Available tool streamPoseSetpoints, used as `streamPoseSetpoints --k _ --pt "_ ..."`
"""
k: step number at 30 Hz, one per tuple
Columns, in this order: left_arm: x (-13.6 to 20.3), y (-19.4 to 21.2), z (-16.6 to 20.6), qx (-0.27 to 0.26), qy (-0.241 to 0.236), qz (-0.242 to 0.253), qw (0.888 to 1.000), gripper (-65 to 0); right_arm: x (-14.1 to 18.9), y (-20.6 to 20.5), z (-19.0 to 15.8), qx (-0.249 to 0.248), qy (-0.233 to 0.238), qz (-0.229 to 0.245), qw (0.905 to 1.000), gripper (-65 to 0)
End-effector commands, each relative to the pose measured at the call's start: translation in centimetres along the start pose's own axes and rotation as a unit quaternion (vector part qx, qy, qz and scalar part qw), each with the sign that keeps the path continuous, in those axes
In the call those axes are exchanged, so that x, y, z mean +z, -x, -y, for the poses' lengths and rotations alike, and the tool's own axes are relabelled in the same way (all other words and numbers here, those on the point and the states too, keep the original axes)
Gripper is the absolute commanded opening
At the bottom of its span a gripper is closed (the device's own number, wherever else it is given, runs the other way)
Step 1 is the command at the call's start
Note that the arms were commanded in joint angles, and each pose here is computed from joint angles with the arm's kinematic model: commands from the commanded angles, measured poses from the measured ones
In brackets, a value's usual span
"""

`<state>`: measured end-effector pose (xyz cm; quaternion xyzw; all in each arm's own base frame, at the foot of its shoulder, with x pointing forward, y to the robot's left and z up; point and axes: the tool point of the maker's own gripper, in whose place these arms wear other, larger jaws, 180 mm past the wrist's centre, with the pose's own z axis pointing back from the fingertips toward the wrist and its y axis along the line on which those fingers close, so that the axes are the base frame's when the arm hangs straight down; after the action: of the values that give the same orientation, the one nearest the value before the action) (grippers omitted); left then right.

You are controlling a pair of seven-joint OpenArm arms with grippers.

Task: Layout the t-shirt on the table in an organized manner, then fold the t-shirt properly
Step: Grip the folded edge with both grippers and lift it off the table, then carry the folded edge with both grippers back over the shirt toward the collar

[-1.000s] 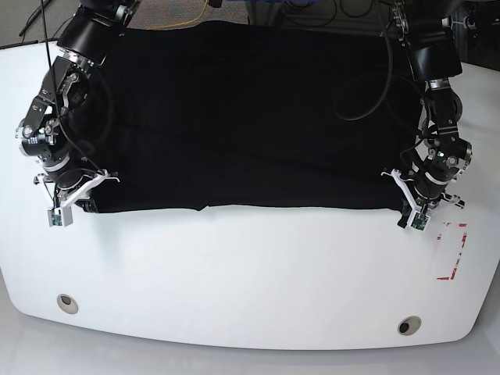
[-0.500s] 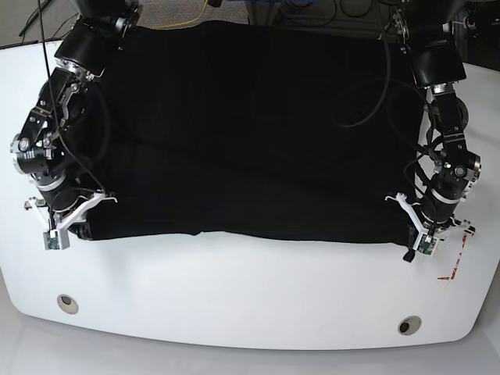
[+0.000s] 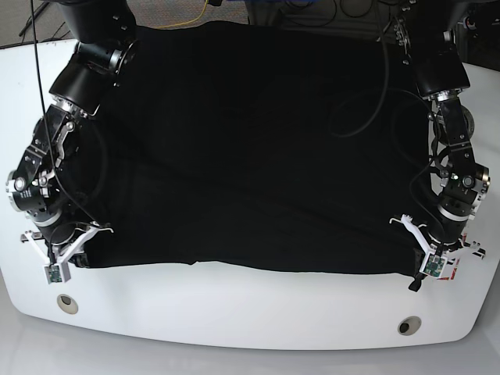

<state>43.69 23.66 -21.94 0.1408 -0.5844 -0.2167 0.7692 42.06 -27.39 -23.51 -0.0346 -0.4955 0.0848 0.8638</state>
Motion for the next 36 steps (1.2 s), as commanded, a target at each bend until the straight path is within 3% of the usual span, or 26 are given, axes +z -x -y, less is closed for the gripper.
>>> streamPoseSetpoints --k 1,13,27,31,36 --pt "0.0 -1.8 -1.5 -0.002 -0.018 0.027 0.999 -65.0 -0.3 -2.7 0.3 0.001 -0.007 0.042 0.9991 -65.0" --pt "-0.8 -1.3 -1.7 0.007 -0.016 0.018 1.0 -65.0 -4.6 -4.4 0.1 -0.033 -0.048 0.029 0.9979 -65.0" --pt "-1.7 1.6 -1.4 0.018 -0.005 -0.02 1.0 -65.0 -10.5 -7.2 -4.6 -0.038 -0.125 0.049 0.9903 -64.5" --pt "-1.8 2.3 -1.4 0.021 -0.002 -0.029 0.999 -65.0 -11.9 -7.3 -5.8 -0.04 -0.139 0.05 0.9882 -56.2" --pt "-2.2 2.3 -2.5 0.019 -0.008 -0.032 0.999 -65.0 -13.1 -8.1 -5.3 -0.056 -0.117 0.054 0.99 -37.3"
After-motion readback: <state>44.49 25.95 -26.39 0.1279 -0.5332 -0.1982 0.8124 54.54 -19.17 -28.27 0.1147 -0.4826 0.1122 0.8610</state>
